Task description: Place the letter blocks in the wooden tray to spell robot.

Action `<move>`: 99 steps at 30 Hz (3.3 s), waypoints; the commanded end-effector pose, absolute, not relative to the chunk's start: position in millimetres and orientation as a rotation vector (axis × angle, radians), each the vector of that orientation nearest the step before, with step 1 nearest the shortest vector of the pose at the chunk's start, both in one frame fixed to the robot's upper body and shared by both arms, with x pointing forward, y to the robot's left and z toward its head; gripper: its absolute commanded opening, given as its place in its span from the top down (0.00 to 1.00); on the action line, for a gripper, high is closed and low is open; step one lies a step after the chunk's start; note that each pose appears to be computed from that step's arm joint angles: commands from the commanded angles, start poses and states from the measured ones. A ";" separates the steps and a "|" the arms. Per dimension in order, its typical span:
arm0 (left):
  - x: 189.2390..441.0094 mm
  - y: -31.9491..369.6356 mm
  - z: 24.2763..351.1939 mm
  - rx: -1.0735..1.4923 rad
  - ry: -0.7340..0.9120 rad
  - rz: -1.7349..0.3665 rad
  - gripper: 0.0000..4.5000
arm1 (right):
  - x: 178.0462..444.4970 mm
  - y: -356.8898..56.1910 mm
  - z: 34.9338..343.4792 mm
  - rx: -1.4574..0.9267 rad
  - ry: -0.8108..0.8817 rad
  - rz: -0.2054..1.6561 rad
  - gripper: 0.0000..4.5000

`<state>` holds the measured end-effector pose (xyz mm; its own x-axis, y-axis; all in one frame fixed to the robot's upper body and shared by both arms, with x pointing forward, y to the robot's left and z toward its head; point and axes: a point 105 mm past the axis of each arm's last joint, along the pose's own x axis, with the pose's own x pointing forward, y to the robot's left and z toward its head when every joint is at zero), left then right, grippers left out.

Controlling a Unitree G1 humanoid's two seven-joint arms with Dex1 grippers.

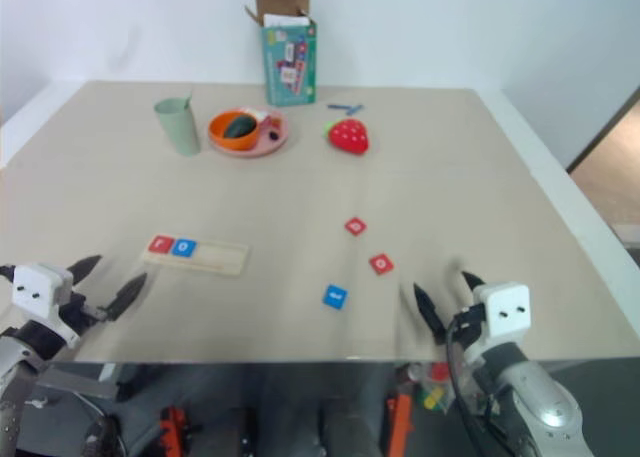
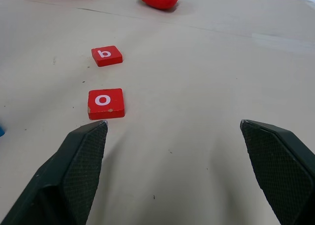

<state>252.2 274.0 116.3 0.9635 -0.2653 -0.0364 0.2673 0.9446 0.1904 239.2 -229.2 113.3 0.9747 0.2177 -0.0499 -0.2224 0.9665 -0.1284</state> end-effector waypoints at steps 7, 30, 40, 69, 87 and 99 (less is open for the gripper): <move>252.0 271.8 125.9 0.226 -0.010 -0.276 0.00 | 247.4 -221.5 115.6 -0.146 0.014 0.260 0.01; 233.0 188.1 134.6 0.371 0.057 -0.950 0.00 | 280.8 -111.7 168.1 -0.194 -0.060 1.215 0.01; 263.9 184.0 151.5 0.503 0.123 -1.119 0.00 | 297.1 -89.9 170.9 -0.355 -0.091 1.462 0.01; 319.7 193.2 110.6 0.669 0.478 -1.397 0.65 | 286.8 -87.1 169.4 -0.344 -0.142 1.340 0.00; 334.9 170.5 120.6 0.709 0.409 -1.401 0.97 | 287.5 -85.1 163.4 -0.349 -0.129 1.344 0.00; 324.1 168.5 134.7 0.680 0.412 -1.399 0.25 | 288.7 -89.0 163.0 -0.361 -0.118 1.339 0.00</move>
